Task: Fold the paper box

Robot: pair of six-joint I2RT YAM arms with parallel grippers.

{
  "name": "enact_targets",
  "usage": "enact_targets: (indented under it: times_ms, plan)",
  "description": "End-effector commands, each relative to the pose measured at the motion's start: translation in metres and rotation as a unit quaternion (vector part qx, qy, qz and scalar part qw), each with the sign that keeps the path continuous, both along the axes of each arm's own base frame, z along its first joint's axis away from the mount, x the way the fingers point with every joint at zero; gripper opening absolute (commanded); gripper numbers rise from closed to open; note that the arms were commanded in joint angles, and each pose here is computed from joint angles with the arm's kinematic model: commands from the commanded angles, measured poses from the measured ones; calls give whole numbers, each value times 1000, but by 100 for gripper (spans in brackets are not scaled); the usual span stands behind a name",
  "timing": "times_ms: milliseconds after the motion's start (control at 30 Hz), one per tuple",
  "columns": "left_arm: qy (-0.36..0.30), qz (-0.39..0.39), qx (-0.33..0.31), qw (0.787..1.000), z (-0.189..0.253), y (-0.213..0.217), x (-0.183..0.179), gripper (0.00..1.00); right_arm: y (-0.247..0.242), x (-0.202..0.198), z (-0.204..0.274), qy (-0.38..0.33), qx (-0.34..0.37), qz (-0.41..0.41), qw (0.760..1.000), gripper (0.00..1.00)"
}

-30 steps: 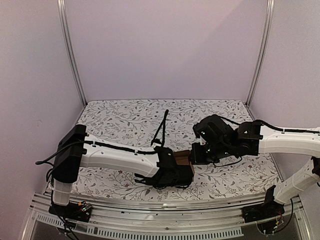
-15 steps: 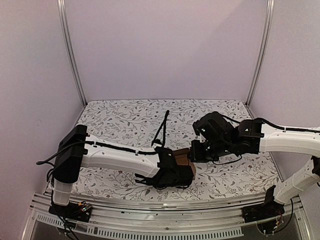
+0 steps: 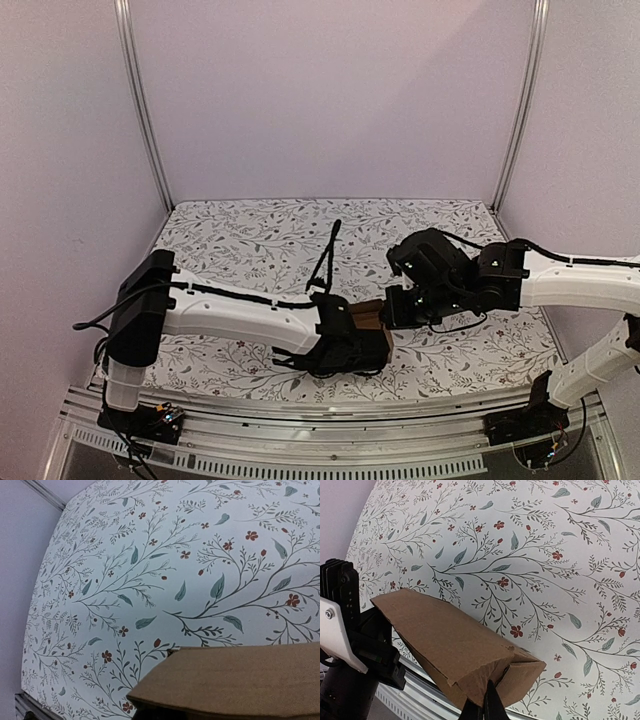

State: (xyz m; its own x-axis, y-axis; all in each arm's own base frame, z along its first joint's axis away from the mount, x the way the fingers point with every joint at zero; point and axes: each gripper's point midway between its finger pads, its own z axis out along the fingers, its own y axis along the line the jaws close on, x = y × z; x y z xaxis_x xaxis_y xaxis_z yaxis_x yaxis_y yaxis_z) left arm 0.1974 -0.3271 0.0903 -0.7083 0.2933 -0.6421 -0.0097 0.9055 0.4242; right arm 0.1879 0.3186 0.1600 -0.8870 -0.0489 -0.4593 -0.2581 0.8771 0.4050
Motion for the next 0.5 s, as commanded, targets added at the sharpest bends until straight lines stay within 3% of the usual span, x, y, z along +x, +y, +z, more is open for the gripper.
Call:
enact_targets:
  times_ms: [0,467]
  plan:
    - [90,14,-78,993,-58,-28,-20,0,2,-19,-24,15,-1,50,999,0]
    - [114,2,-104,988,-64,-43,-18,0,-3,-18,-72,-2,21,38,999,0]
